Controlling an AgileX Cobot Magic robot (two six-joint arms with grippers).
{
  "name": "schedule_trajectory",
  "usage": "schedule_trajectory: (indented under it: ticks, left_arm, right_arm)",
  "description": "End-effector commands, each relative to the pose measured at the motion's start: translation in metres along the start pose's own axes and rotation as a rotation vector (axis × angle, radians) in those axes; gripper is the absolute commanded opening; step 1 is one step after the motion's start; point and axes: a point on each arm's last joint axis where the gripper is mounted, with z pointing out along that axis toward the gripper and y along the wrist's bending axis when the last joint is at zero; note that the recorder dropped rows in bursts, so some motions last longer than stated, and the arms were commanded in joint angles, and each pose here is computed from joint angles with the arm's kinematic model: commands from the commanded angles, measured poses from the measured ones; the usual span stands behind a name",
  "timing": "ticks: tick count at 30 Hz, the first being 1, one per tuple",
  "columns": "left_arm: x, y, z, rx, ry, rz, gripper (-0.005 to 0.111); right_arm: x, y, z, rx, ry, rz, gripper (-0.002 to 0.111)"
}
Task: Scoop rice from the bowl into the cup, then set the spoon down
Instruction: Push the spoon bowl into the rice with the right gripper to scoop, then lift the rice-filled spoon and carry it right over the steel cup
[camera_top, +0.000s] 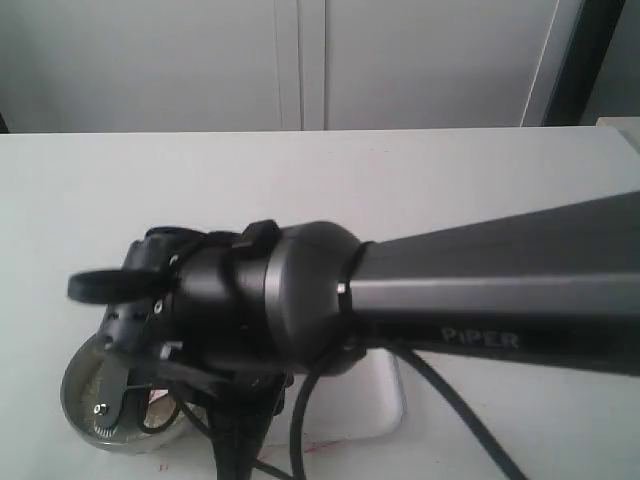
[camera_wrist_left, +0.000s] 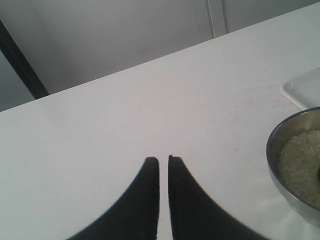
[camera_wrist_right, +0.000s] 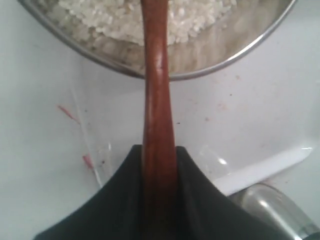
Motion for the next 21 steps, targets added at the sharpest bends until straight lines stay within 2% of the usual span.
schedule_trajectory:
  ticks: [1,9,21]
  left_arm:
    - [-0.003,0.0,0.0,0.001,-0.012,-0.01,0.014]
    - [-0.003,0.0,0.0,0.001,-0.012,-0.01,0.014]
    - [-0.003,0.0,0.0,0.001,-0.012,-0.01,0.014]
  right_arm:
    - [0.005,-0.01,-0.001,-0.174,-0.008,0.074,0.0]
    - [0.009,-0.028,-0.001,-0.427,-0.132,0.213,0.0]
    - [0.013,-0.045,-0.015,-0.301,-0.223,0.195,0.0]
